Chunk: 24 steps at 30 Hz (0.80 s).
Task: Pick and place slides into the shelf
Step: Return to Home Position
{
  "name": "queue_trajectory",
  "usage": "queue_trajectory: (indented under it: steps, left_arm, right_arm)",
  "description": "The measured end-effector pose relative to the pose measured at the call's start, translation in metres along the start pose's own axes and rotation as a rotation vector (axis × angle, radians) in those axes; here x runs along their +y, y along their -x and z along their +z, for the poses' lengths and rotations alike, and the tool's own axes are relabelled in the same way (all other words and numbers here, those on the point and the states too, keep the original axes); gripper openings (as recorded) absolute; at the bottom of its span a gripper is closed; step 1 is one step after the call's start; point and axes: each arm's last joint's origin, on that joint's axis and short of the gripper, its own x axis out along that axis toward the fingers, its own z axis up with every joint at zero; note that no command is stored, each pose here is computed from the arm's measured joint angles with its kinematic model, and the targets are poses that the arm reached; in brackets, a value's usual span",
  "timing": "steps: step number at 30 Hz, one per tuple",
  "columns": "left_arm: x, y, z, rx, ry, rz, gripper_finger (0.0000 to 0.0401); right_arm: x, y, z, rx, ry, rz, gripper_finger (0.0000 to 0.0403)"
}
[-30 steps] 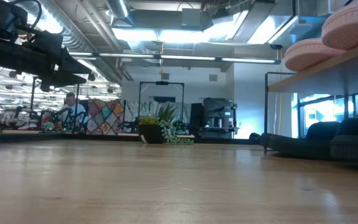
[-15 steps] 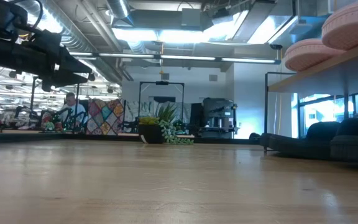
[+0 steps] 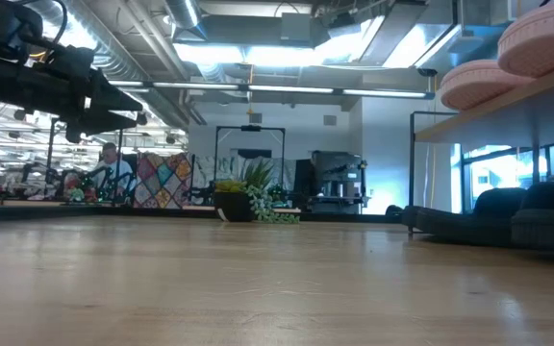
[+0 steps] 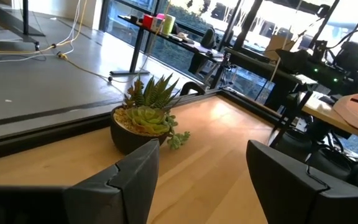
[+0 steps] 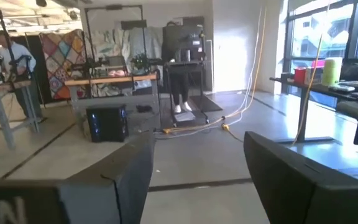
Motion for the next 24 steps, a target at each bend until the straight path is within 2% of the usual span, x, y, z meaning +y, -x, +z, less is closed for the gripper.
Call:
queue_trajectory:
  steps: [5, 12, 18, 21, 24]
  left_arm:
    - [0.0, 0.0, 0.0, 0.0, 0.0, 0.001, 0.023]
    - [0.0, 0.0, 0.0, 0.0, 0.001, 0.001, 0.023]
    - [0.0, 0.0, 0.0, 0.0, 0.0, 0.001, 0.023]
    - [0.0, 0.0, 0.0, 0.0, 0.0, 0.001, 0.023]
    - [0.0, 0.0, 0.0, -0.001, 0.0, 0.002, 0.023]
  right_arm:
    - [0.0, 0.0, -0.005, 0.059, -0.06, -0.006, 0.0247]
    - [0.0, 0.0, -0.005, 0.056, -0.013, -0.003, 0.0247]
    - [-0.002, 0.0, -0.005, 0.054, 0.03, -0.051, 0.0247]
    - [-0.001, 0.0, -0.012, 0.075, 0.047, -0.05, 0.0247]
    - [0.0, -0.001, -0.018, 0.088, 0.017, -0.03, 0.0247]
